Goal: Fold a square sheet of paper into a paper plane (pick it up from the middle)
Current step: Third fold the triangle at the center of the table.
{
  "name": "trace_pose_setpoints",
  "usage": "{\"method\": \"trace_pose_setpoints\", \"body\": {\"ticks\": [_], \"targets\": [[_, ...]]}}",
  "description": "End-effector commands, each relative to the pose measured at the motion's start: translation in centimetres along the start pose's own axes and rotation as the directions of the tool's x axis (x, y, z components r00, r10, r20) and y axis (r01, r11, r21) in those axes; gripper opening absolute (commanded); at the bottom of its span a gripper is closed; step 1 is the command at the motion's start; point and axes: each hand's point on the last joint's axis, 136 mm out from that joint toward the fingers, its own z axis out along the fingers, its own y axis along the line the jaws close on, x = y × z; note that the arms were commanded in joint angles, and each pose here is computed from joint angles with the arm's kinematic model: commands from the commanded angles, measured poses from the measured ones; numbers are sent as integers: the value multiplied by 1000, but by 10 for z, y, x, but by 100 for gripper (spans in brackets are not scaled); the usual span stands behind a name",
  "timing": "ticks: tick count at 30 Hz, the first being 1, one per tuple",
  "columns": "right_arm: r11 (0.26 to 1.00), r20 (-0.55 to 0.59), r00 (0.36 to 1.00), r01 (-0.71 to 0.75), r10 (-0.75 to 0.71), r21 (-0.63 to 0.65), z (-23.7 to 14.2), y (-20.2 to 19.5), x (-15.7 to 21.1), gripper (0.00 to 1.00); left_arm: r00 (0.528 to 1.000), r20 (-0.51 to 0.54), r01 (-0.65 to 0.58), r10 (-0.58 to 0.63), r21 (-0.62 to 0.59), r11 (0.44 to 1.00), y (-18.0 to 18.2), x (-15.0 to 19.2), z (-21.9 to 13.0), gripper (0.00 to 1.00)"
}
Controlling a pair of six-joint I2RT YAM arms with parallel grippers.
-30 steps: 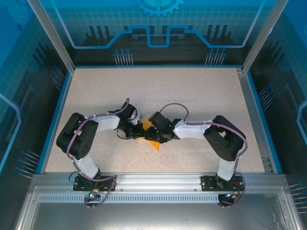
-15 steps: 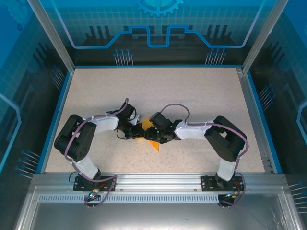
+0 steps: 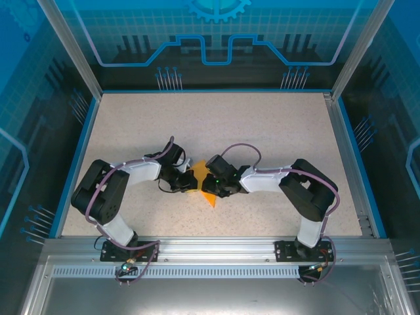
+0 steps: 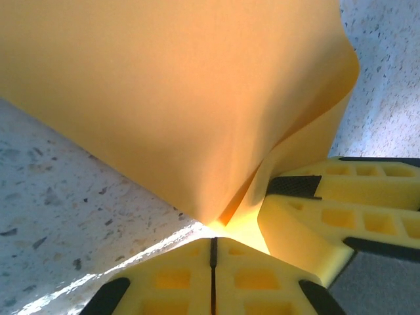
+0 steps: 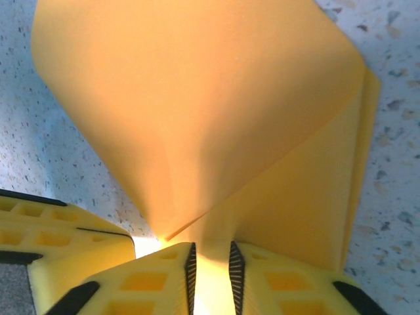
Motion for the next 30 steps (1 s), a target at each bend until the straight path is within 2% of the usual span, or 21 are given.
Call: {"method": "trace_pose_setpoints", "body": {"ticks": [1,19,30], "targets": [[997,-23,1000,-18,20,77,8,-26,9,19,999,-31,9,-8,17,1000,-2,6,4,8],[997,-40,999,-16,19,78,13,-28,11,5,1000,20,-20,20,37,999,-17,-8,-7,7],[998,-52,999,-10,13,68,15,-27,12,3,999,43,-25,26,-20,999,-8,-24,1,7]]}}
